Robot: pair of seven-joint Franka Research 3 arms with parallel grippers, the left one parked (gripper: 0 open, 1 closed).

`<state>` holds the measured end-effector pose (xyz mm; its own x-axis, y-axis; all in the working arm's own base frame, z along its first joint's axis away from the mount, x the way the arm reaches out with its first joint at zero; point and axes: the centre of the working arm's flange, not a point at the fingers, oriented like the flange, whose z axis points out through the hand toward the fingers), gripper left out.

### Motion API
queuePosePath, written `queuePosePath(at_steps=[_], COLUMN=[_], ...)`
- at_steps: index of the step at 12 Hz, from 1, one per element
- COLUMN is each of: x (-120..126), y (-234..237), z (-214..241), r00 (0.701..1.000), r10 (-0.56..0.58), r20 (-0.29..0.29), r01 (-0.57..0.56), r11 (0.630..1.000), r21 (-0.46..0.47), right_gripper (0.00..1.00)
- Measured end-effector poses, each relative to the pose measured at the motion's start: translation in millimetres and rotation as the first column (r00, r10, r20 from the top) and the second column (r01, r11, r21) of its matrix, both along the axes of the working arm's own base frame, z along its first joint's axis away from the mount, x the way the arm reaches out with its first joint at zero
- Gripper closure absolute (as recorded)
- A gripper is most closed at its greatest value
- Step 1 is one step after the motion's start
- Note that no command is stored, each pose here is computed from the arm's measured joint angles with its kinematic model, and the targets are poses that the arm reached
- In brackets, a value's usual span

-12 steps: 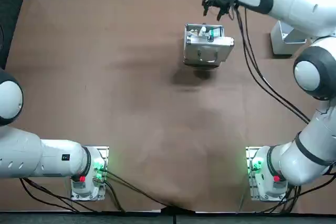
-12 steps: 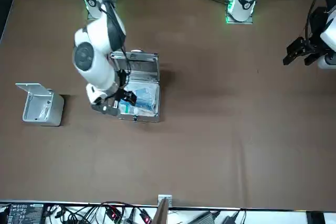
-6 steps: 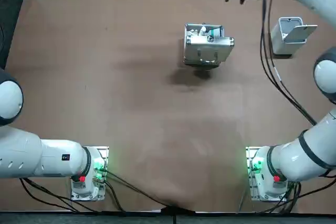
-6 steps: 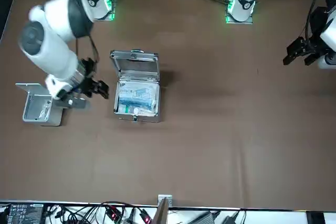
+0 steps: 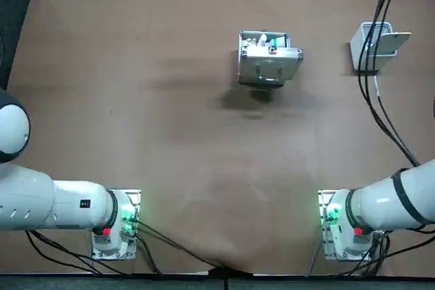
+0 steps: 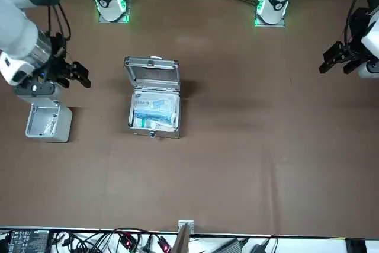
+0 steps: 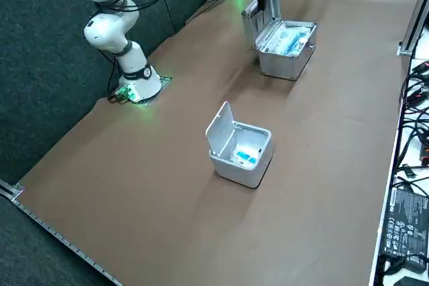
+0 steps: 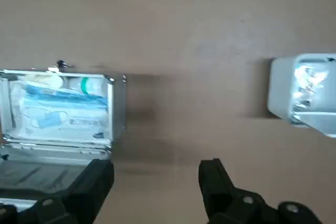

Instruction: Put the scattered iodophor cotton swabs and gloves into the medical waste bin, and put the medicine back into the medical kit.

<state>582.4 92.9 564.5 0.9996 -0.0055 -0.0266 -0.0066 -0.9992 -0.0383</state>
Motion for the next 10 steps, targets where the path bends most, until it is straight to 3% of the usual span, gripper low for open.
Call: queuePosePath(at_steps=[10], x=[-28], y=[-89], z=[26], r00=[0.999], r10=[0.027], r20=[-0.047], r01=[-0.029], r11=[0.999], r21=[-0.043], right_gripper=[0.00])
